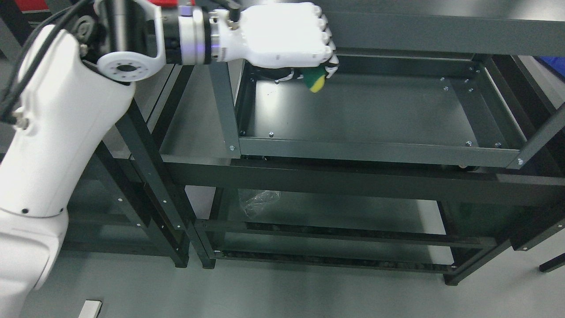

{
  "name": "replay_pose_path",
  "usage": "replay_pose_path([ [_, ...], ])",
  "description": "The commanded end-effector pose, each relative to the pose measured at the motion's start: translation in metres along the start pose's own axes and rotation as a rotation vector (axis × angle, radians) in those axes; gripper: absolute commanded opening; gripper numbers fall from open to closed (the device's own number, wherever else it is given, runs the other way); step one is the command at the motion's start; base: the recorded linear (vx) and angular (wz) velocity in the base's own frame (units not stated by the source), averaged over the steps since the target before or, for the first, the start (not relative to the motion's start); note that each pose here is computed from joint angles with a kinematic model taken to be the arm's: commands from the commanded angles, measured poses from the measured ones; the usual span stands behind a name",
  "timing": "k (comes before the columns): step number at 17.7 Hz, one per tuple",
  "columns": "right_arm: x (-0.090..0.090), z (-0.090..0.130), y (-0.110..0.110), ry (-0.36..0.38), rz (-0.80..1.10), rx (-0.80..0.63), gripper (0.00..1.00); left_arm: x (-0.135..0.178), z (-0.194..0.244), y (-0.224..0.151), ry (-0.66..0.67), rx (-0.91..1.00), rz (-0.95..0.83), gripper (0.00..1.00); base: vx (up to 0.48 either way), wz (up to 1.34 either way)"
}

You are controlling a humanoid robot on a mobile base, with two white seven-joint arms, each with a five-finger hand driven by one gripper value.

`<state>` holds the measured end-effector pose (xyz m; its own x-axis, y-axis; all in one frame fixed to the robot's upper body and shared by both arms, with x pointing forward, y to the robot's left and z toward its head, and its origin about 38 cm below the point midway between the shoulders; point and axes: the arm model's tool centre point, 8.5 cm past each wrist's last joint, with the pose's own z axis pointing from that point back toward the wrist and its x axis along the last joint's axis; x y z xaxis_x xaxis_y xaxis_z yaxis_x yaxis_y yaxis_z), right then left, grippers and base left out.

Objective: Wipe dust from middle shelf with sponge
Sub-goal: 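Sweep the sponge across the shelf surface with the left hand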

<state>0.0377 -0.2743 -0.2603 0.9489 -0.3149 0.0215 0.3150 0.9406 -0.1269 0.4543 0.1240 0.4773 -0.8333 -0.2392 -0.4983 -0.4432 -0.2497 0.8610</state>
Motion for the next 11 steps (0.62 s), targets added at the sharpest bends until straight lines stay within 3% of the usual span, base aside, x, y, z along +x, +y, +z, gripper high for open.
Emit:
replay_pose_path([
  [1, 0.009, 0.0, -0.011, -0.022, -0.003, -0.02, 1.0, -0.024, 0.18, 0.014, 0.308, 0.028, -0.032, 0.0, 0.0, 0.0],
  [3, 0.009, 0.0, -0.011, -0.022, -0.003, -0.02, 1.0, -0.022, 0.161, 0.015, 0.271, 0.066, -0.024, 0.0, 0.0, 0.0],
  [6, 0.009, 0.0, -0.011, -0.022, -0.003, -0.02, 1.0, -0.014, 0.093, 0.014, 0.172, 0.102, -0.011, 0.0, 0.0, 0.0],
  [9, 0.009, 0.0, -0.011, -0.022, -0.003, -0.02, 1.0, 0.008, -0.027, 0.029, -0.034, 0.16, 0.04, 0.0, 0.0, 0.0],
  [11, 0.009, 0.0, -0.011, -0.022, -0.003, -0.02, 1.0, 0.02, -0.081, 0.045, -0.084, 0.176, 0.047, 0.0, 0.0, 0.0],
])
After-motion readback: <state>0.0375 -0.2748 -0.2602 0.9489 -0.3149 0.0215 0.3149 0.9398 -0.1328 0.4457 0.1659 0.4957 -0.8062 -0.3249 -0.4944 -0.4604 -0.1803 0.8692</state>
